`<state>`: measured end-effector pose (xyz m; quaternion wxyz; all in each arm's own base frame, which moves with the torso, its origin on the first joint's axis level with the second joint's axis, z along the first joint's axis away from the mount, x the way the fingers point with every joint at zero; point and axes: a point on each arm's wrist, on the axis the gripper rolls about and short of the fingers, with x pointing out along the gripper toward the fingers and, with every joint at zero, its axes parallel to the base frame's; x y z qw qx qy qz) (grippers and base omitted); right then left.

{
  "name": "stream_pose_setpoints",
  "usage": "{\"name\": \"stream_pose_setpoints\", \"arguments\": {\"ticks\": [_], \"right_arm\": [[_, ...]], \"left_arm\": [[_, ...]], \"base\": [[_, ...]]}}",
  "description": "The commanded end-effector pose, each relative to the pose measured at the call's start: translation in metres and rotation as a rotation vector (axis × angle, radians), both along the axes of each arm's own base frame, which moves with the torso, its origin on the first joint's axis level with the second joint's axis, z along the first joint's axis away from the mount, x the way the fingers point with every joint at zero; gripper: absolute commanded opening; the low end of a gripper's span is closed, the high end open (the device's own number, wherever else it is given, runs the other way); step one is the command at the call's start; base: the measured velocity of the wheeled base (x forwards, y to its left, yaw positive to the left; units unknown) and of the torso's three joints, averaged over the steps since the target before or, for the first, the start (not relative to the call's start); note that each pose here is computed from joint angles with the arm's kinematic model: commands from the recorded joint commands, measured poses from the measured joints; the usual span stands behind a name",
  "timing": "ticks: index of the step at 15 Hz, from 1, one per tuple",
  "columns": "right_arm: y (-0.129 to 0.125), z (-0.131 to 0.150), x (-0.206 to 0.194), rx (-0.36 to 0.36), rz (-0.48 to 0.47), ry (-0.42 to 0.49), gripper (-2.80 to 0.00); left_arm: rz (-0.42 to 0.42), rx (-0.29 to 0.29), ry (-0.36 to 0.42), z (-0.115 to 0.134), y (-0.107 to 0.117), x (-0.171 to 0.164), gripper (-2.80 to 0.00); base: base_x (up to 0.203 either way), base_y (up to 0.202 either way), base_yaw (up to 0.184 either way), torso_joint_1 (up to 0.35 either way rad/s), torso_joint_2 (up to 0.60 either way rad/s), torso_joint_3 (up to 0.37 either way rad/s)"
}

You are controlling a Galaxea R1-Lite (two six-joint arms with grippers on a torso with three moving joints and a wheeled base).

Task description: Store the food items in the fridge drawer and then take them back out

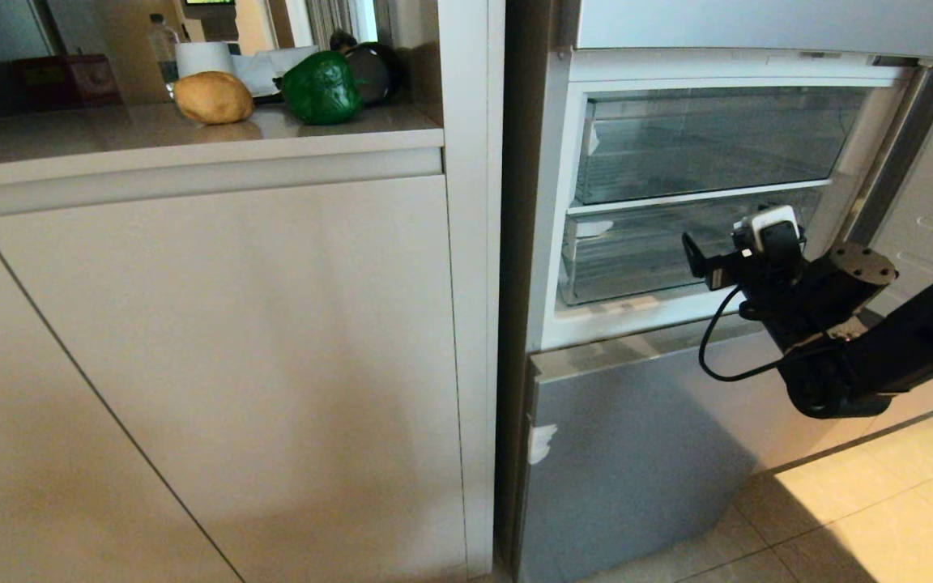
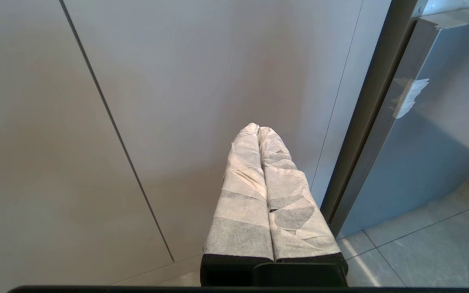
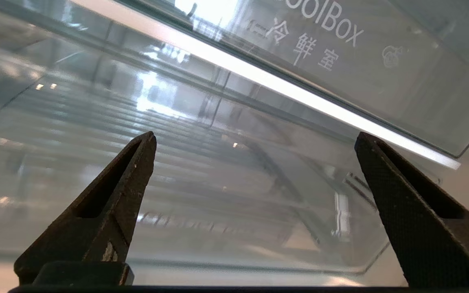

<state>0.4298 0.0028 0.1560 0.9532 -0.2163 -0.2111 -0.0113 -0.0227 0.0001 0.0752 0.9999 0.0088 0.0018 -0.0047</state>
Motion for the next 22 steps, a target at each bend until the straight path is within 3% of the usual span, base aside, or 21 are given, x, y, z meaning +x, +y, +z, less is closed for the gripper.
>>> {"name": "stream_pose_setpoints", "arguments": {"ticks": [1, 6, 14, 18, 22], "right_arm": [[0.003, 0.003, -0.006, -0.004, 0.008, 0.002, 0.00], [0.024, -0.010, 0.013, -0.005, 0.066, 0.016, 0.00], [0.027, -0.004, 0.046, 0.002, 0.061, -0.007, 0.00], [0.030, 0.003, 0.047, 0.000, 0.065, -0.029, 0.00], [0.054, 0.013, 0.040, -0.001, 0.113, -0.045, 0.00]], "left_arm": [[0.000, 0.001, 0.001, 0.000, 0.000, 0.000, -2.80], [0.000, 0.000, 0.001, 0.000, 0.000, 0.000, -2.80], [0.000, 0.000, 0.001, 0.000, 0.000, 0.000, -2.80], [0.000, 0.000, 0.001, 0.000, 0.000, 0.000, -2.80], [0.000, -0.001, 0.001, 0.000, 0.000, 0.000, -2.80]], "base": [[0.000, 0.000, 0.000, 0.000, 0.00, 0.000], [0.000, 0.000, 0.000, 0.000, 0.00, 0.000], [0.000, 0.000, 0.000, 0.000, 0.00, 0.000], [0.000, 0.000, 0.000, 0.000, 0.00, 0.000], [0.000, 0.000, 0.000, 0.000, 0.00, 0.000]]}}
